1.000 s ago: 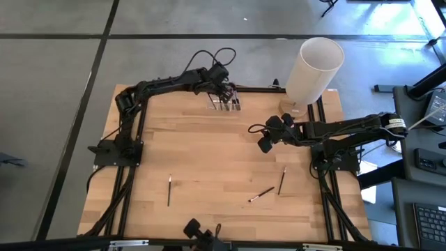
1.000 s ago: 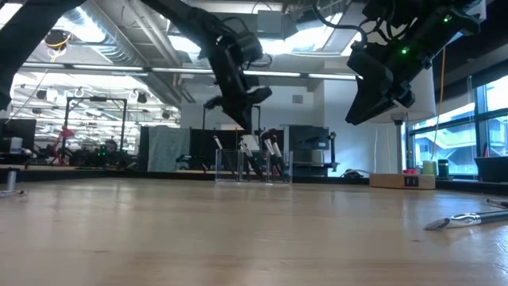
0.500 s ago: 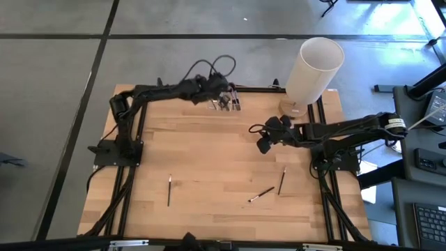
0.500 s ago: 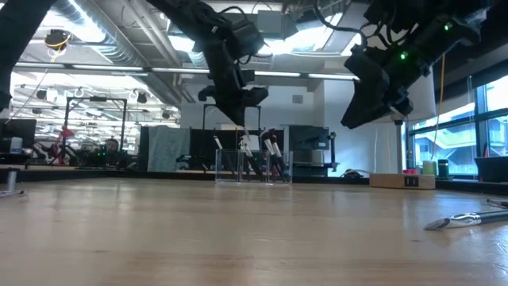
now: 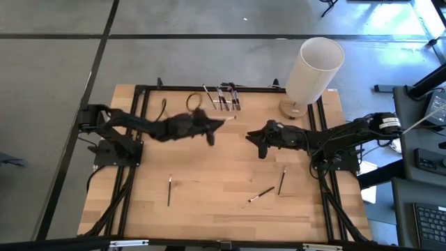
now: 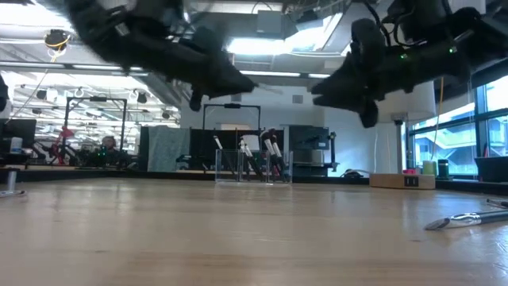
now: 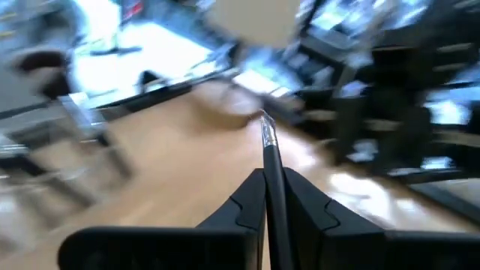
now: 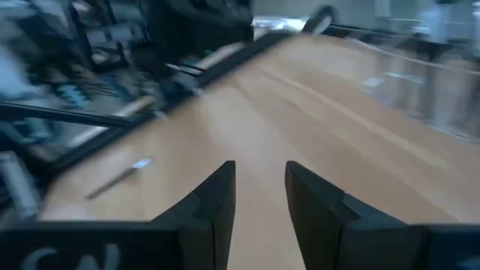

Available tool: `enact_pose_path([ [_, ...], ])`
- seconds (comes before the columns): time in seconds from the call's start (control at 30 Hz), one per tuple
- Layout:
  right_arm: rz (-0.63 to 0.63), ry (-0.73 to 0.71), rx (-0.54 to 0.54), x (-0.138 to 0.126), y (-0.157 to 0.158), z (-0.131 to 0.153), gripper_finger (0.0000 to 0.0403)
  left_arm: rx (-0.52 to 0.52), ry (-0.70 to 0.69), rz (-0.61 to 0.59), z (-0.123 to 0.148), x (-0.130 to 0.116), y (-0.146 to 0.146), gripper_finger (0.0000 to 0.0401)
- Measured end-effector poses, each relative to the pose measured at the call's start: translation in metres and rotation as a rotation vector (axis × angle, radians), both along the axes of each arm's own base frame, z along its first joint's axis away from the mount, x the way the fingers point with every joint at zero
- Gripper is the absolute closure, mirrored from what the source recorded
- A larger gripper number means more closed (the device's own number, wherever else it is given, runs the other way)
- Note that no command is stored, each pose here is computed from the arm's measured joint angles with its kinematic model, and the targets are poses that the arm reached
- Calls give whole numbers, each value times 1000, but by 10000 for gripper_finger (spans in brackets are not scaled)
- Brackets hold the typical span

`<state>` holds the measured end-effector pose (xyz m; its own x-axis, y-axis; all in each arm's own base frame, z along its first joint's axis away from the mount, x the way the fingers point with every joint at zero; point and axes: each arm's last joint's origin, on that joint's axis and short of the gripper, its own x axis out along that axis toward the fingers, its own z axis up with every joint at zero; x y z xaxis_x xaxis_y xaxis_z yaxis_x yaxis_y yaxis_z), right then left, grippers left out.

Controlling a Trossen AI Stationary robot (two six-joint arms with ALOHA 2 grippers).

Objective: Put items in baskets/containers
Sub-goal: Put the black eyeshadow brush into the transparent organizer

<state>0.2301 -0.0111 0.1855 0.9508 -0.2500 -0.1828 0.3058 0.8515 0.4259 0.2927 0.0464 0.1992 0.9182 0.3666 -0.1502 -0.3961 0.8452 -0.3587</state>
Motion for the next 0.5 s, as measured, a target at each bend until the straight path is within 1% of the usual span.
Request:
enact_pose_path([
  [0.07,26,-33,1,9,1,-2,286,7,-75,-58,-9,-7,-14,376],
  [0.17,34,-55,-9,29,0,-5,285,8,-87,-102,-23,-16,-29,375],
  [0.27,82,-56,-13,52,0,-6,285,15,-115,-100,-26,-18,-40,375],
  [0.4,185,-65,-8,83,0,-4,285,60,-123,-131,-27,-17,-53,375],
  [0.5,265,-91,-9,97,-1,3,285,94,-139,-148,-26,-17,-62,375],
])
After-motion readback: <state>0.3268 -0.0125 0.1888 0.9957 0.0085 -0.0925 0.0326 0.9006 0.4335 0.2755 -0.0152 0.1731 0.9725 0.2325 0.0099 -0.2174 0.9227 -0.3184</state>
